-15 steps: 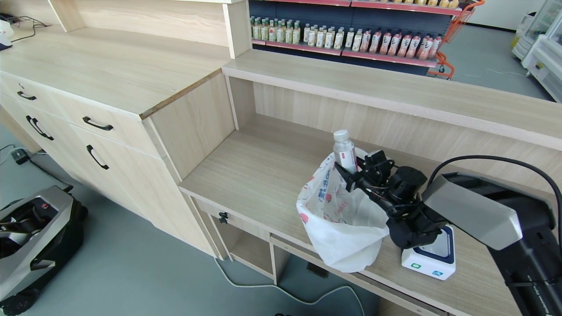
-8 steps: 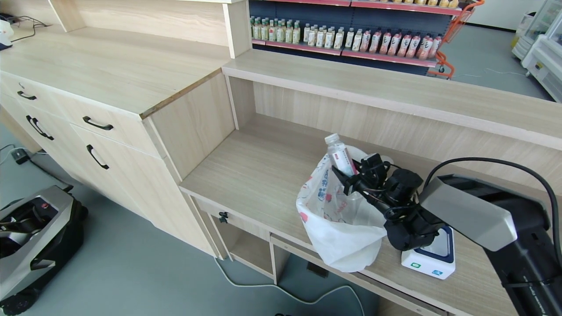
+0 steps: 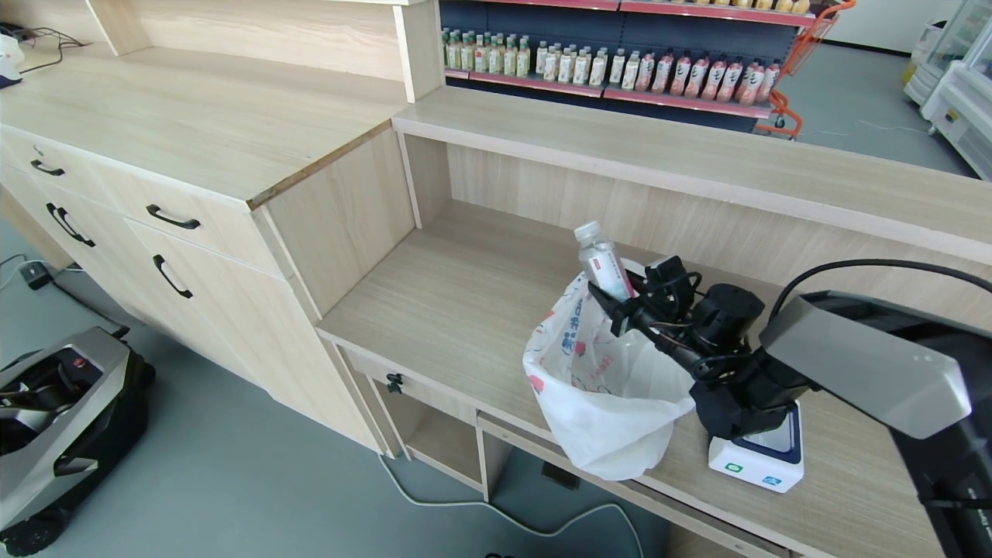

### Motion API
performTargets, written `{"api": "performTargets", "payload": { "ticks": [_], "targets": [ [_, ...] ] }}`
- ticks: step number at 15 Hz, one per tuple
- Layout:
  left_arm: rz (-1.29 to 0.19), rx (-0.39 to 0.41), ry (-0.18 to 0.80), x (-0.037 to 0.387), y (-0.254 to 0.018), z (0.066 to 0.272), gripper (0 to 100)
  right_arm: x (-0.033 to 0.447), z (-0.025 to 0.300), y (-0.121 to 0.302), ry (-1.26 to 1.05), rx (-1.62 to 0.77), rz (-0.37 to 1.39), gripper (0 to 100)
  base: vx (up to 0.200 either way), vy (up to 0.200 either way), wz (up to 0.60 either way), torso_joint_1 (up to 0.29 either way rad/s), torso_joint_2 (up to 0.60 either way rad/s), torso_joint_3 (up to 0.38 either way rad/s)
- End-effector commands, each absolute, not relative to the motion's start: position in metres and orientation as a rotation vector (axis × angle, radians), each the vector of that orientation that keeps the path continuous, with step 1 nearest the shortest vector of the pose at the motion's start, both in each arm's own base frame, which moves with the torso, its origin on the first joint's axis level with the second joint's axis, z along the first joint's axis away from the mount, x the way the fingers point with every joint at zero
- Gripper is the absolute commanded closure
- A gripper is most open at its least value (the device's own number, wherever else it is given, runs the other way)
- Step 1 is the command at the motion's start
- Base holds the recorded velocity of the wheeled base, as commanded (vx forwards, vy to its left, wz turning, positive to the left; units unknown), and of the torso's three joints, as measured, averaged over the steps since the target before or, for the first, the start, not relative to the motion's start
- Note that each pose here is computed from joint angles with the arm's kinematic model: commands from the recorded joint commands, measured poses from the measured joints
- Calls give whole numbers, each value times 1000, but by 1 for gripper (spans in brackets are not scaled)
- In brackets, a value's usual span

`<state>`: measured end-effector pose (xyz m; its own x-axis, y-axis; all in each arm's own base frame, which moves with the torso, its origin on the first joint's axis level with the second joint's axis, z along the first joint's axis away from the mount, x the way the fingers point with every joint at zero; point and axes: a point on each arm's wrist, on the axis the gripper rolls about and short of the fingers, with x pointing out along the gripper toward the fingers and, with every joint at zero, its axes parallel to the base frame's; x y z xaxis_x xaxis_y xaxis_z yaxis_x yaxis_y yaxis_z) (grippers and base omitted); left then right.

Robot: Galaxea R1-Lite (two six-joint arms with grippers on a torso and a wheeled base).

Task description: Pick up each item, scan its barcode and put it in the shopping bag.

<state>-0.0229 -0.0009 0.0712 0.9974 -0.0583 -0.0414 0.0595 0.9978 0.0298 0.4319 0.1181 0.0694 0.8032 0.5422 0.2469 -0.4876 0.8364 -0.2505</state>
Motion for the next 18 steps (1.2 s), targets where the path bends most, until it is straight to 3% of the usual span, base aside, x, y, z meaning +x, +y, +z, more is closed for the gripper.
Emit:
{"api": "performTargets", "payload": {
  "ticks": [1,6,10,18],
  "targets": [
    [-59,31,42,-23,-1,71,0,386,110,113,-269,-134,581,100,0,0,0,0,0,0],
    [-59,31,42,-23,-1,71,0,332,109,103,-107,-72,599,100,0,0,0,0,0,0],
    [-59,31,42,-23,-1,71,0,334,80,96,47,-67,465,100,0,0,0,0,0,0],
    [-59,31,42,-23,-1,71,0,338,60,92,161,-40,382,100,0,0,0,0,0,0]
  ]
}}
